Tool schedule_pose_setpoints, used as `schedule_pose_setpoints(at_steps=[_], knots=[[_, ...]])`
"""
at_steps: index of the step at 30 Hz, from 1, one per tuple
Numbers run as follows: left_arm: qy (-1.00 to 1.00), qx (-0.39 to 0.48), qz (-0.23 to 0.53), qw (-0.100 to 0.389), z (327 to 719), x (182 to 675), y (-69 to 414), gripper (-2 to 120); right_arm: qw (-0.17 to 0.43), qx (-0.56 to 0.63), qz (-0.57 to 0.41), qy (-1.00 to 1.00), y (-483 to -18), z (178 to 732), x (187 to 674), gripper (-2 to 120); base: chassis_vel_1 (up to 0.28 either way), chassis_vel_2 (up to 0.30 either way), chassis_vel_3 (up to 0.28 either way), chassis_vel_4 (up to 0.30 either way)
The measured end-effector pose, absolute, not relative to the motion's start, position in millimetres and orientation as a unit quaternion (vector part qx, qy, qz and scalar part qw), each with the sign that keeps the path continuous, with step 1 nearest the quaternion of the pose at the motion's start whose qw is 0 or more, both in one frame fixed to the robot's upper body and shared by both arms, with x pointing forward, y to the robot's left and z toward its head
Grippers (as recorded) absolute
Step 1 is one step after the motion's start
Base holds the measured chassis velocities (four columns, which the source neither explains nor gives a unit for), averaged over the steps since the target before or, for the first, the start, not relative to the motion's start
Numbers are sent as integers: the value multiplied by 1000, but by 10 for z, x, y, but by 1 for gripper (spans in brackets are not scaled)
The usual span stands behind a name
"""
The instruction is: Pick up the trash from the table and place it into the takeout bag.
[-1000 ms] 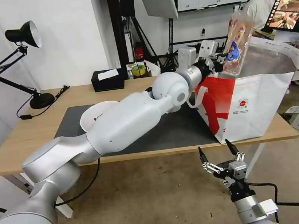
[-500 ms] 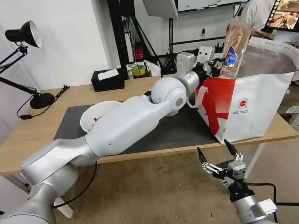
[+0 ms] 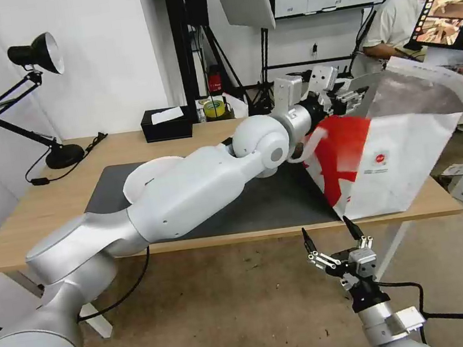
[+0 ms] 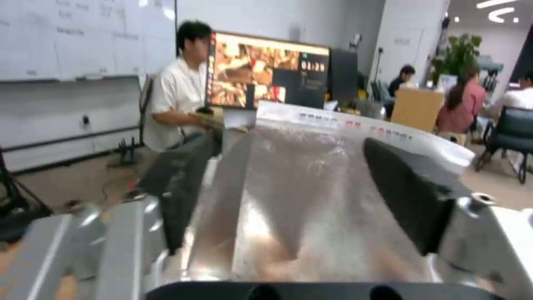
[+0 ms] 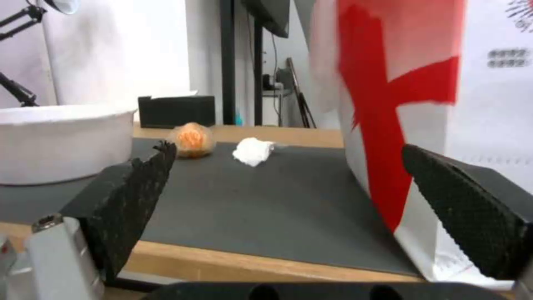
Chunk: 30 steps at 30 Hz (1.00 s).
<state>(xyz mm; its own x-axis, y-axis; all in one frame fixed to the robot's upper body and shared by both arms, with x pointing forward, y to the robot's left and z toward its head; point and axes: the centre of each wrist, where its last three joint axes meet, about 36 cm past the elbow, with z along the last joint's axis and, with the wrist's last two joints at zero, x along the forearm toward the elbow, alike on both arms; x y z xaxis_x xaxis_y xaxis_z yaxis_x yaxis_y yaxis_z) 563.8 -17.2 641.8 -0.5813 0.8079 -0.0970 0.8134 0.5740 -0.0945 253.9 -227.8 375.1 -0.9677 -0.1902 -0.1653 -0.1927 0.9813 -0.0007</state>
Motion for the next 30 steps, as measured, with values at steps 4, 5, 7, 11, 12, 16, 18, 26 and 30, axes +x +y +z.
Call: schedule_pose_setpoints(at_steps=[4, 5, 7, 11, 12, 16, 18, 26, 30], knots=[[894, 442, -60, 51, 6385, 5553, -1, 95, 84, -95, 4, 992, -2292, 3756, 2540, 100, 0, 0, 0, 0], [897, 436, -54, 55, 6371, 5535, 57, 98, 85, -95, 2, 992, -2297, 3756, 2539, 100, 0, 0, 0, 0], [905, 420, -35, 63, 6291, 5510, 255, 99, 88, -94, -5, 992, -2314, 3755, 2548, 100, 0, 0, 0, 0], [912, 404, -26, 66, 6150, 5472, 501, 100, 93, -93, -9, 991, -2316, 3765, 2573, 100, 0, 0, 0, 0], [914, 399, -30, 71, 6099, 5458, 574, 100, 93, -93, -9, 991, -2315, 3765, 2574, 100, 0, 0, 0, 0], [917, 389, -48, 75, 5963, 5399, 757, 100, 94, -92, -10, 991, -2309, 3763, 2570, 100, 0, 0, 0, 0], [920, 380, -58, 83, 5897, 5339, 916, 100, 94, -93, -10, 991, -2298, 3755, 2561, 100, 0, 0, 0, 0], [931, 330, -55, 148, 5788, 5086, 1585, 100, 94, -96, -10, 991, -2252, 3745, 2537, 100, 0, 0, 0, 0], [940, 299, -36, 161, 5612, 4893, 1872, 100, 95, -99, -9, 990, -2234, 3748, 2537, 100, 0, 0, 0, 0]])
